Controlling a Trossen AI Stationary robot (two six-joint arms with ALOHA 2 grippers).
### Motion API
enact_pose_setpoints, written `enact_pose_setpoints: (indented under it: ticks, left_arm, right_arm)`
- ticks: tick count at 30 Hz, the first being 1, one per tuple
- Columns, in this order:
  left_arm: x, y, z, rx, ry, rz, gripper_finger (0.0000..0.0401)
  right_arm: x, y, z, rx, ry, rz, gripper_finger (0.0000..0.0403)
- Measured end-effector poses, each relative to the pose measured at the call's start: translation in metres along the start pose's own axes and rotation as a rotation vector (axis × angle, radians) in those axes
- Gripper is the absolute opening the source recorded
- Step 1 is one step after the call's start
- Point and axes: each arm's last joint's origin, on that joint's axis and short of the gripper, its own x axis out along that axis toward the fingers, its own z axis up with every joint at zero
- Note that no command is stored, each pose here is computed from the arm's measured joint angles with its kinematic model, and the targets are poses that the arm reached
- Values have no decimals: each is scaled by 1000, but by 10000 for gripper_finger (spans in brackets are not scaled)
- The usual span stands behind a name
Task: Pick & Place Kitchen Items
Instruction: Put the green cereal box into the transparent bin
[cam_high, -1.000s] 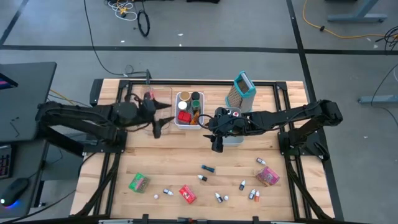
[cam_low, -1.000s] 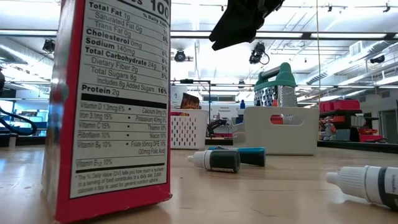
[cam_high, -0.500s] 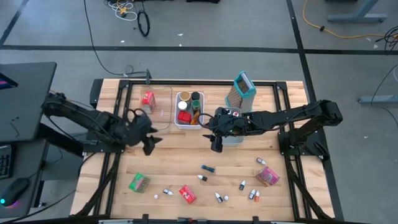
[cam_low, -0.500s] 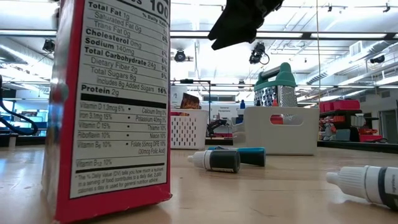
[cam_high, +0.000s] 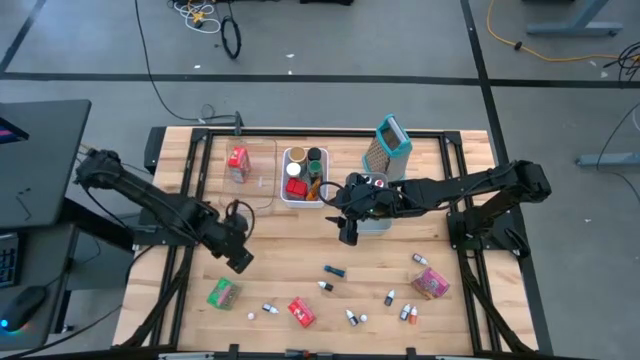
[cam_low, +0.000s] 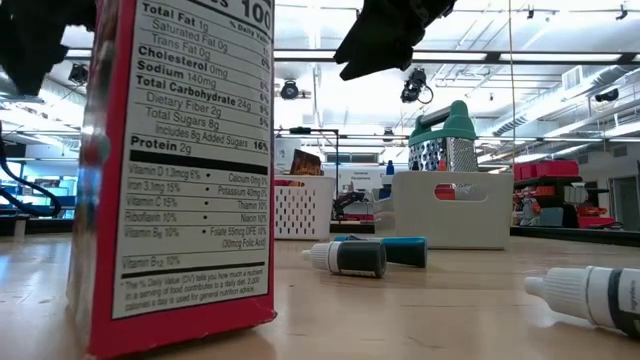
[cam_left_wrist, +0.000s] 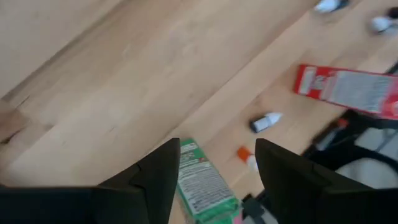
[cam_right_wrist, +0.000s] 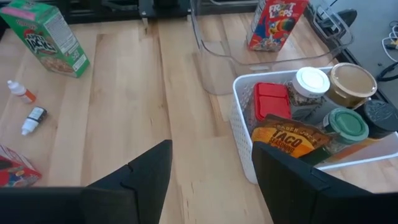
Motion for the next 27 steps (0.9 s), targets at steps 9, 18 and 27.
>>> enact_pose_setpoints:
  ticks: [9, 18, 27]
  left_arm:
    - [20, -8, -13, -30, 128, 70, 204]
    - [20, -10, -36, -68, 157, 78, 204]
    - [19, -11, -48, -73, 197, 79, 204]
  right_arm:
    - [0, 0, 1, -37, -7, 1, 233]
    - [0, 1, 5, -137, -54, 3, 233]
    - [0, 1, 10, -202, -100, 4, 233]
